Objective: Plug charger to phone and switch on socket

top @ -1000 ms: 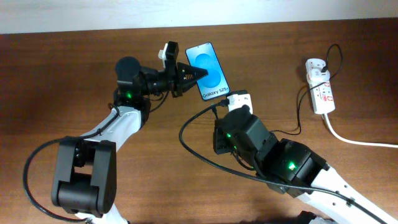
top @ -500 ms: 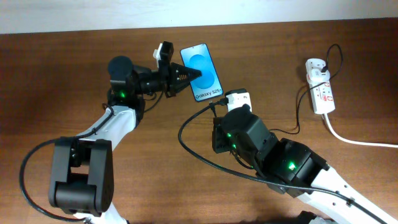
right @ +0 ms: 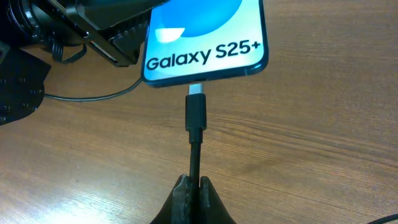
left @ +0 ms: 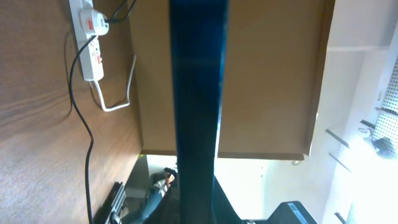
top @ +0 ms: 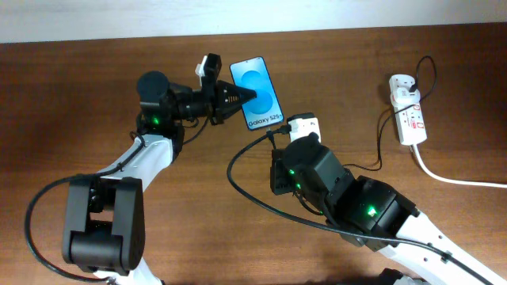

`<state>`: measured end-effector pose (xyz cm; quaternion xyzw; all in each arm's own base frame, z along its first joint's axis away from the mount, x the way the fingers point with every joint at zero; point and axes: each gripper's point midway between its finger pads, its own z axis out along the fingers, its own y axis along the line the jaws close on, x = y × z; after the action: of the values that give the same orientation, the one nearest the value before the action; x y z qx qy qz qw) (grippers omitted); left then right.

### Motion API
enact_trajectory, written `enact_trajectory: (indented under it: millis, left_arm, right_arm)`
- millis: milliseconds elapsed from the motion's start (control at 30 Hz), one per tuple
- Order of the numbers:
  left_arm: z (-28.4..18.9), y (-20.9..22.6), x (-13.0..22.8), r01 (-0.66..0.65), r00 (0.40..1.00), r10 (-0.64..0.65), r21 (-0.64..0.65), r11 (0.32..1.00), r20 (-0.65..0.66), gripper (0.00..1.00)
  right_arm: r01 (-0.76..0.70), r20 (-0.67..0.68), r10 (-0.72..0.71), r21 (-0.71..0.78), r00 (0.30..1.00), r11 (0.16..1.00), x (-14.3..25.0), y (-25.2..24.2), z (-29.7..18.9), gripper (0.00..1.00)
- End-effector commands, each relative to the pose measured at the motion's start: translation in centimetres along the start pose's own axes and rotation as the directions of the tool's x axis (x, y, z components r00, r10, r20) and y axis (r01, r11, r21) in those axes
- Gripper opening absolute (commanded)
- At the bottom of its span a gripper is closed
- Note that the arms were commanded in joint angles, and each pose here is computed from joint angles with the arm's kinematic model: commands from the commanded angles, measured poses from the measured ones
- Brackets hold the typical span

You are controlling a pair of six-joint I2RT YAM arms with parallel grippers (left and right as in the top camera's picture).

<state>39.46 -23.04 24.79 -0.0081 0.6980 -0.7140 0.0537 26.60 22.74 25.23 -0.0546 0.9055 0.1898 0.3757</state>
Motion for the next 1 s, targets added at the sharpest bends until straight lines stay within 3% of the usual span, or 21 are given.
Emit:
enact_trajectory:
  millis: [0,967]
  left_arm:
    - [-0.02,-0.65,0.27,-0.02,1.0,0.02,0.006,1.0,-0.019,0.0]
    - [0.0,-0.67,-0.09,0.02,1.0,-0.02,0.007,1.0,0.002,0.0]
  right_arm:
    - [-0.014,0.013,0.013,0.011,1.0,1.0,-0.46,-0.51,-0.11,0.04]
    - [-0.038,-0.003,0.038,-0.023,0.999,0.999,-0.56,0.01,0.67,0.04]
